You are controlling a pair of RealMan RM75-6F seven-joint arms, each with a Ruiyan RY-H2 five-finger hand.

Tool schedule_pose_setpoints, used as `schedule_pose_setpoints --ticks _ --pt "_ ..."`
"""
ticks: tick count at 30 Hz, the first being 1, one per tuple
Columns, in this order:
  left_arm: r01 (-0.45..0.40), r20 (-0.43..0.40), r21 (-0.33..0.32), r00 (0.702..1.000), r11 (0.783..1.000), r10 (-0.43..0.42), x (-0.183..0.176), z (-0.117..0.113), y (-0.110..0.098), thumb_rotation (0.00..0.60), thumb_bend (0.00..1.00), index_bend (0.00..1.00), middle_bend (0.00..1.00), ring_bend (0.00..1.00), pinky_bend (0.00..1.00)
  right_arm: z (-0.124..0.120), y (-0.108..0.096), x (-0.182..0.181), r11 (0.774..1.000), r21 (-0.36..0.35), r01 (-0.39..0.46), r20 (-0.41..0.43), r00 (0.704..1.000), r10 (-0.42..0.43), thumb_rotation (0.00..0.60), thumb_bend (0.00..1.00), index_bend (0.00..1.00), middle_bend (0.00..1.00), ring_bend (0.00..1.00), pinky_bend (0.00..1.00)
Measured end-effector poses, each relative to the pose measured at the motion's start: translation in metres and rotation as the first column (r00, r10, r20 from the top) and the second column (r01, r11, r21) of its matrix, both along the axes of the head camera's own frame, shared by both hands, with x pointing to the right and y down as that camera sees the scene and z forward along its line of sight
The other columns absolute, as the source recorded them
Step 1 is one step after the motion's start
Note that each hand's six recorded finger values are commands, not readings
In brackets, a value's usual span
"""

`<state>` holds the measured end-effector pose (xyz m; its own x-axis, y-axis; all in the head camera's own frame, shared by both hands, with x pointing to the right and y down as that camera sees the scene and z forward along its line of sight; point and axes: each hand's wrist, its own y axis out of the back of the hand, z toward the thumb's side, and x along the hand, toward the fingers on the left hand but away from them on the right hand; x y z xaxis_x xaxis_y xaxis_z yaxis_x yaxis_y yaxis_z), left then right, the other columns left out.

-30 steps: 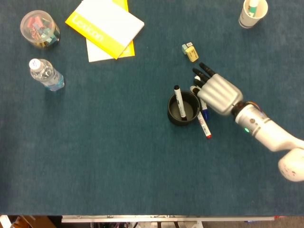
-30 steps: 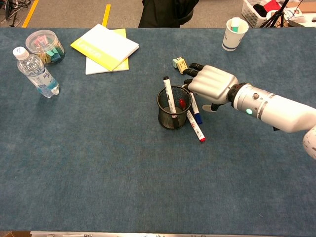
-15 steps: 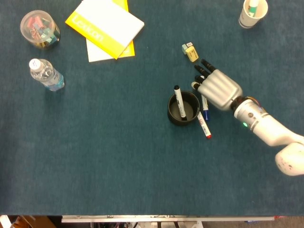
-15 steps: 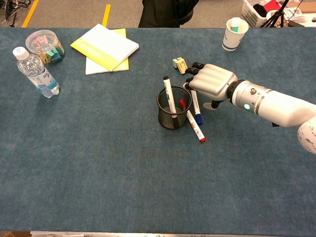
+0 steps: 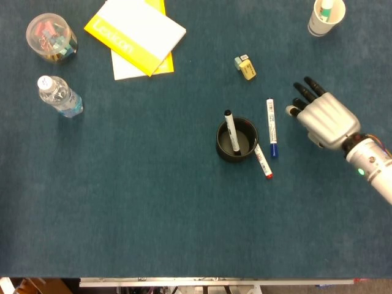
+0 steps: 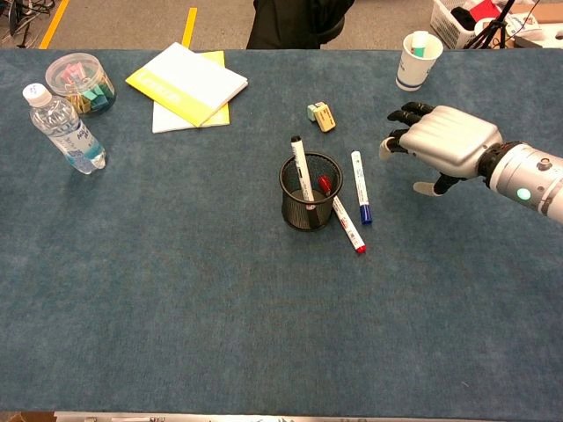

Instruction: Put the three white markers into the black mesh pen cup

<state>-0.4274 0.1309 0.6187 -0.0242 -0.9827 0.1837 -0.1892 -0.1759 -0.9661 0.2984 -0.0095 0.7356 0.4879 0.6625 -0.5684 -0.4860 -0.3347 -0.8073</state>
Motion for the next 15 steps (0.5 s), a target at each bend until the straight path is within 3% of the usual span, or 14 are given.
schedule_pose_setpoints --ticks 7,15 --pt "-0.003 -0.001 0.002 1.000 1.000 0.003 0.003 -0.001 0.001 0.600 0.15 0.20 0.18 0.17 0.14 0.010 -0.001 -0.033 0.999 -0.006 0.043 0.042 0.998 -0.042 0.600 0.24 0.31 0.32 0.05 0.00" --pt "0.009 0.004 0.000 1.000 1.000 -0.009 -0.001 -0.002 0.003 0.600 0.15 0.20 0.18 0.17 0.14 0.039 -0.003 -0.058 0.996 -0.035 0.077 0.010 0.997 -0.076 0.600 0.24 0.31 0.32 0.05 0.00"
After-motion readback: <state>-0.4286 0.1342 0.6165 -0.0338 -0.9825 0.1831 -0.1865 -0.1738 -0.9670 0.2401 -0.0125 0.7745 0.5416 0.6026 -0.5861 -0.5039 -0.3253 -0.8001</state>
